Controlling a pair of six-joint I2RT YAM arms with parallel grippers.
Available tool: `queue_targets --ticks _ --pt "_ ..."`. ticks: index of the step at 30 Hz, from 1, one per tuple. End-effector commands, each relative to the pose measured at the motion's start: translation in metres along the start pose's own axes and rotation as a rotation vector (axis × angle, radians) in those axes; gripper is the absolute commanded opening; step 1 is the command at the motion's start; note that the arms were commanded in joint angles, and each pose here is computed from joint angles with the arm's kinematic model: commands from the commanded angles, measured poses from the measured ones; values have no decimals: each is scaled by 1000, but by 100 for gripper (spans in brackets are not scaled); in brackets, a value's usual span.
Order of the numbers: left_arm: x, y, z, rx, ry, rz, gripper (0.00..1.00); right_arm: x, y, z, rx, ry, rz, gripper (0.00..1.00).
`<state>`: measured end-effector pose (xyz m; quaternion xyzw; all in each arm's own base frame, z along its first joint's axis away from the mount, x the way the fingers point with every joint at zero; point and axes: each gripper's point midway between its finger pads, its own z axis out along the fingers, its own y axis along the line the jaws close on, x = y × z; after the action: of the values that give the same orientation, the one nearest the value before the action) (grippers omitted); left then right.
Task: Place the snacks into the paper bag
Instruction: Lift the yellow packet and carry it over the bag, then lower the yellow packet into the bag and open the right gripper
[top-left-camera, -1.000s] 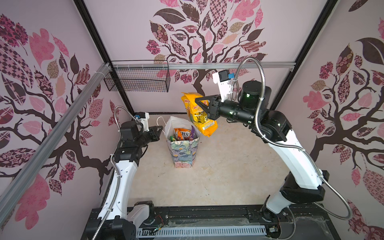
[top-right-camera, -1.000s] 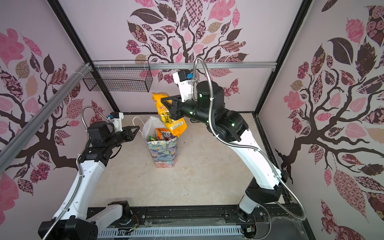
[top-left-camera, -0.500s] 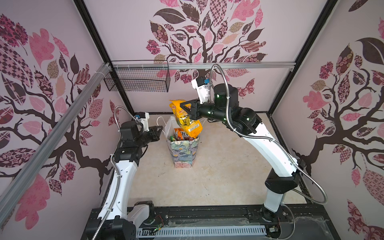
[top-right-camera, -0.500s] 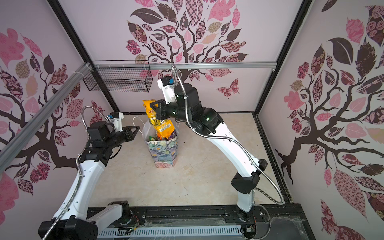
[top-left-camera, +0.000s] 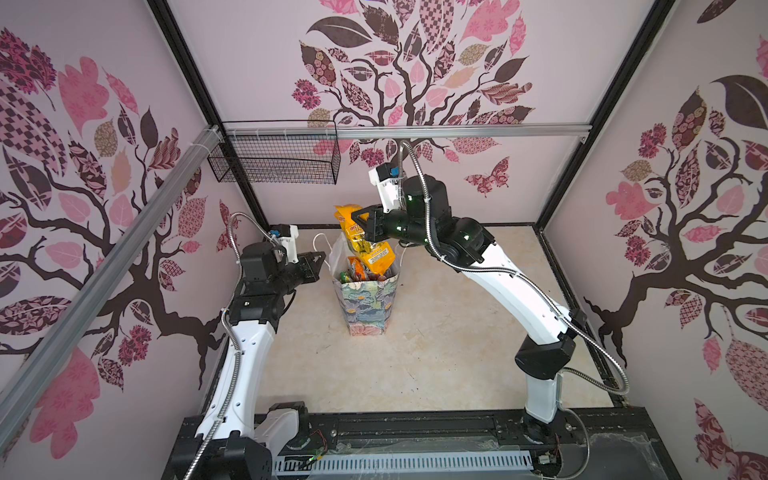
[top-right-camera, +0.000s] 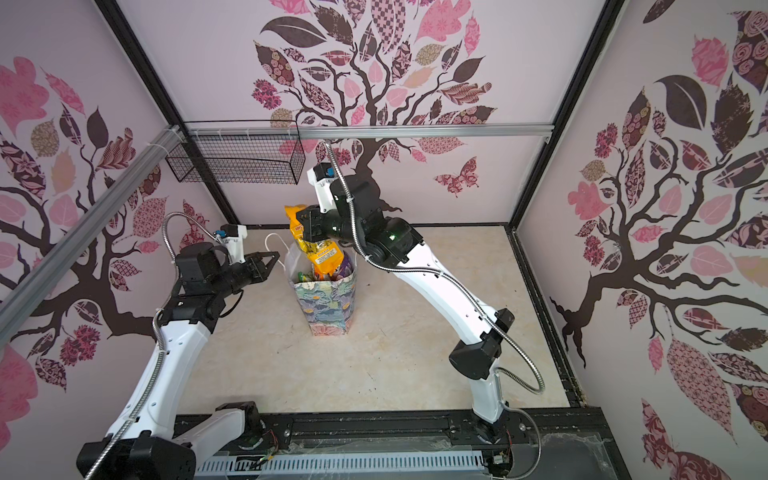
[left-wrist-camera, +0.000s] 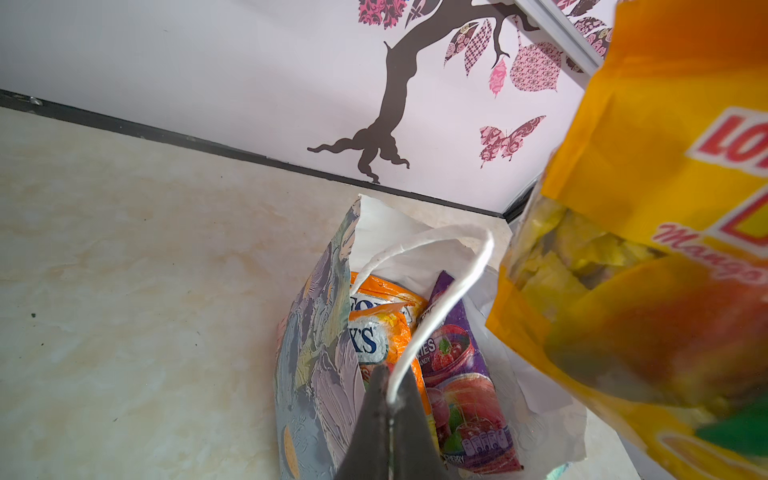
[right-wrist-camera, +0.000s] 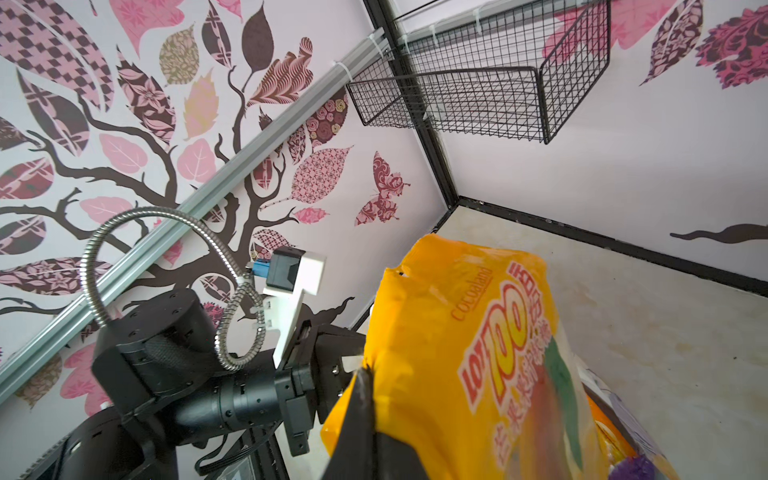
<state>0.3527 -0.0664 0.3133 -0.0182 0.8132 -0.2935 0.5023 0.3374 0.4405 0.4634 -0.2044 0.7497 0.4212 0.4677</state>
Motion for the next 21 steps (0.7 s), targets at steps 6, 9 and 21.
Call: queue_targets --ticks 6,9,21 --pt "4 5 0 -11 -5 2 0 -20 21 -2 -69 -75 -93 0" --pt "4 6 0 -18 -4 3 0 -14 22 4 -85 -60 -112 0" --pt "4 6 -1 -22 -4 5 0 11 8 26 -62 5 -139 0"
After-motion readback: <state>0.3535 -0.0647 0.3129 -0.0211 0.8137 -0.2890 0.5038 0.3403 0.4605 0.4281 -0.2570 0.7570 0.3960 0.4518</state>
